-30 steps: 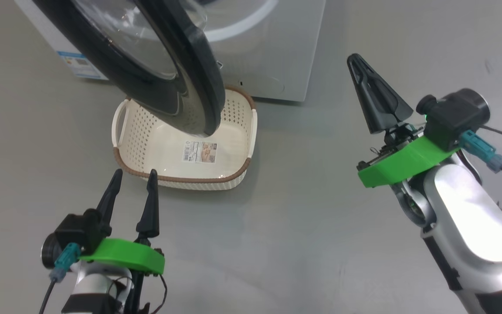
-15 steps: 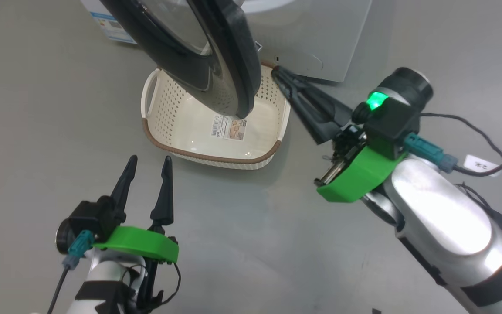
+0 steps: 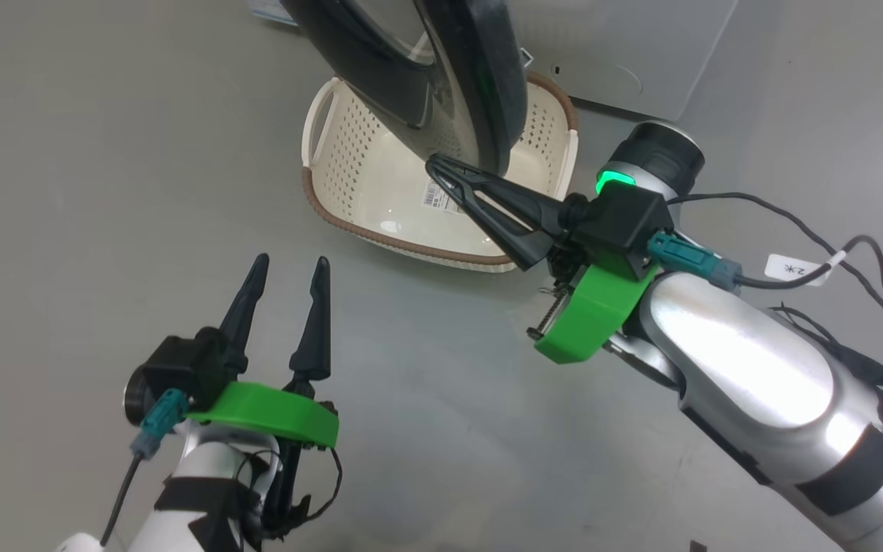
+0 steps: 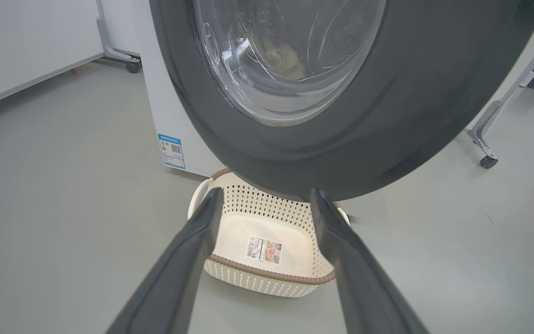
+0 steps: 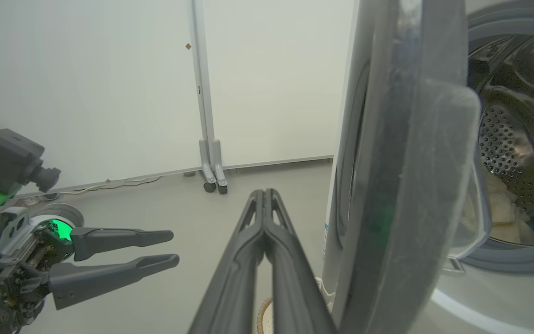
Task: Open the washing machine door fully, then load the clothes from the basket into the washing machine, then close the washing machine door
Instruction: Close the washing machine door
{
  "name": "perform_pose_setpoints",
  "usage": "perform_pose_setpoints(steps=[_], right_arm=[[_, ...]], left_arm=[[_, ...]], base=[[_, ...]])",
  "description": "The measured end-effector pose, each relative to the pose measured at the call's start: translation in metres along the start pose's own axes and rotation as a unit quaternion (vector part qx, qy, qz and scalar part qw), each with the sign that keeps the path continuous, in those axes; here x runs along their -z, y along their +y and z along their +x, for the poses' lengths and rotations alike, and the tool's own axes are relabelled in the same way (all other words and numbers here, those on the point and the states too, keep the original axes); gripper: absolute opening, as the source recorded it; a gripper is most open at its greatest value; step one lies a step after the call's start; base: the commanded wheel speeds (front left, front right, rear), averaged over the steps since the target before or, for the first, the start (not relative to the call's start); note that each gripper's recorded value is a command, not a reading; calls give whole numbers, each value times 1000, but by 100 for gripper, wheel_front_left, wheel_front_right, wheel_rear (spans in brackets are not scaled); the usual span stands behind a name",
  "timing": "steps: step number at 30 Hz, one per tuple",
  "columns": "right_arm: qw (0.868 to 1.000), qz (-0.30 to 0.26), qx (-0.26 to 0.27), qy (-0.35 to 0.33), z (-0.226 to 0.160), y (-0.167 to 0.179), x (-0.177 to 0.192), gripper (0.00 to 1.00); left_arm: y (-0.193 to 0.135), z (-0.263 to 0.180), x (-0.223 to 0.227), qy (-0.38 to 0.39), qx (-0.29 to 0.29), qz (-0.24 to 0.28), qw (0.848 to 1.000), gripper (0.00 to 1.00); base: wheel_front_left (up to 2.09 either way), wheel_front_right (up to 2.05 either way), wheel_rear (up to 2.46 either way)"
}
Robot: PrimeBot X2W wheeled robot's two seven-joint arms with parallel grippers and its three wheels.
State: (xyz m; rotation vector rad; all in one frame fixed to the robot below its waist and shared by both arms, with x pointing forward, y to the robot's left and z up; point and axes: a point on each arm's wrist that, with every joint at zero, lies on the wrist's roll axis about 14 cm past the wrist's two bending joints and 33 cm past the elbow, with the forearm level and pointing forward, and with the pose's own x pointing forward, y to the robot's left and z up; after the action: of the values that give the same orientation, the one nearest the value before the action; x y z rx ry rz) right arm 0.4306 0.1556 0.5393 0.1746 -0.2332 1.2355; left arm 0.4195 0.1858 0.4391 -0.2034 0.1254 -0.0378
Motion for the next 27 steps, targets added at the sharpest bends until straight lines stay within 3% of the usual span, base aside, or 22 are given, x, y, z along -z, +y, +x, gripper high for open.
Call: perform_pose_setpoints(steps=[9,27], right_arm=[[1000,16,-5,13,7,-2,19,0],[998,19,39,51,-2,-32,53,0]], left_arm=[[11,-2,1,2,-19,-2,1000,100],[8,7,8,10,-14,-9,1000,100]], base=[[0,0,0],[0,0,0]])
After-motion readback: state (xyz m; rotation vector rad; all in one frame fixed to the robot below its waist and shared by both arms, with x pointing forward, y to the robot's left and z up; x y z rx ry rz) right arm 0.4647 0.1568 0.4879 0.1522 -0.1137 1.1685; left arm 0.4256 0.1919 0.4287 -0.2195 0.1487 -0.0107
